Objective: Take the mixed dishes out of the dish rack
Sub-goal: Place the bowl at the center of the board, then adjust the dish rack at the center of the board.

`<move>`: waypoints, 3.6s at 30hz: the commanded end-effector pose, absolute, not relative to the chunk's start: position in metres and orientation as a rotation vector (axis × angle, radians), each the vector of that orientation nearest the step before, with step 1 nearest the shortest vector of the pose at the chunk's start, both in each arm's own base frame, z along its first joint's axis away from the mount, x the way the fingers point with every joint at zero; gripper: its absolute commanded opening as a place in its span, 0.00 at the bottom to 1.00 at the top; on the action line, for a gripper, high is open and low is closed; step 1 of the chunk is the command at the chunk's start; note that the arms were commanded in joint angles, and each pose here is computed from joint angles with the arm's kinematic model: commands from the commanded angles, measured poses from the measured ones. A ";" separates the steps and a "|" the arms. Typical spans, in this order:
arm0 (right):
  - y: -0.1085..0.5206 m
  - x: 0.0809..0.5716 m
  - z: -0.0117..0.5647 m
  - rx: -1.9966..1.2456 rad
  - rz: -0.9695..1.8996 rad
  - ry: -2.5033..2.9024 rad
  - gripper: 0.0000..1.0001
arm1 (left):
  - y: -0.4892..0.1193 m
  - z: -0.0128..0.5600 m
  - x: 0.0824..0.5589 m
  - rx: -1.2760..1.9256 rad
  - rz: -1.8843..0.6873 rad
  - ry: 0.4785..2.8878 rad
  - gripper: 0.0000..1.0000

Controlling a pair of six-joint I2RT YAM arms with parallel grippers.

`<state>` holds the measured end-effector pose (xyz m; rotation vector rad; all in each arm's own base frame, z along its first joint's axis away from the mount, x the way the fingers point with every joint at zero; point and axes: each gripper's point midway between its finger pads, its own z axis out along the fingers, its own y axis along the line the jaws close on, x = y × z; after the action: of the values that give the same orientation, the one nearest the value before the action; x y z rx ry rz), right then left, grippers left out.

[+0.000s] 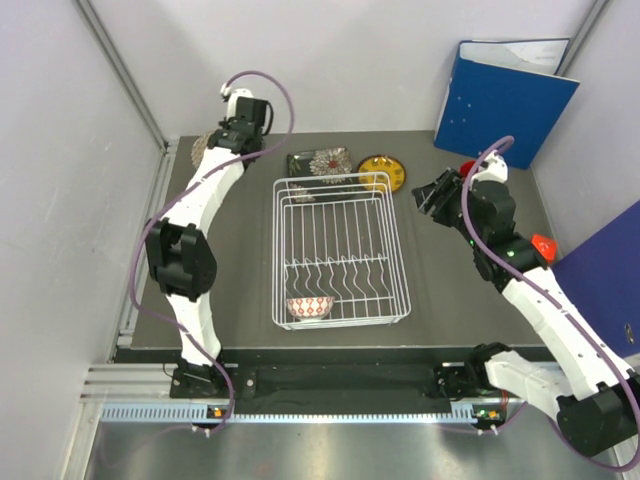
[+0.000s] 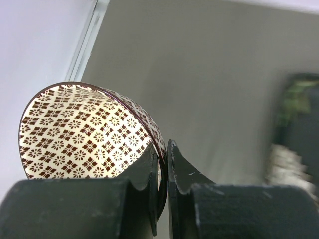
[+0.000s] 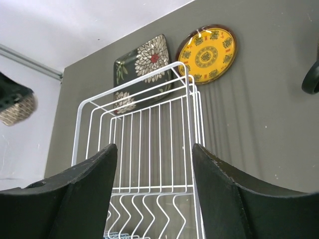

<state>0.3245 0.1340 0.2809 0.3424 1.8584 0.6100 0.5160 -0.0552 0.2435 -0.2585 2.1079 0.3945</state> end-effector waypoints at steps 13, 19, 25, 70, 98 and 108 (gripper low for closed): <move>0.140 0.326 0.285 0.308 0.634 1.818 0.62 | -0.014 0.113 0.543 -0.378 0.374 2.411 0.00; 0.141 0.328 0.274 0.314 0.630 1.837 0.61 | -0.014 0.079 0.546 -0.378 0.396 2.448 0.00; 0.141 0.330 0.264 0.316 0.622 1.856 0.62 | -0.008 0.072 0.543 -0.389 0.437 2.434 0.13; 0.170 0.334 0.162 0.130 0.603 2.142 0.56 | -0.238 0.246 0.209 0.873 -0.795 2.147 0.61; 0.169 0.335 0.109 0.218 0.547 2.272 0.00 | -0.238 0.193 0.177 1.114 -0.732 2.186 0.44; 0.151 0.330 0.108 0.320 0.492 2.248 0.00 | -0.234 0.190 0.167 1.220 -0.675 2.149 0.44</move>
<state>0.3296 0.1661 0.1012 0.2177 2.2883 0.5297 0.1741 -0.2369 0.1854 1.1448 2.2087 -0.6973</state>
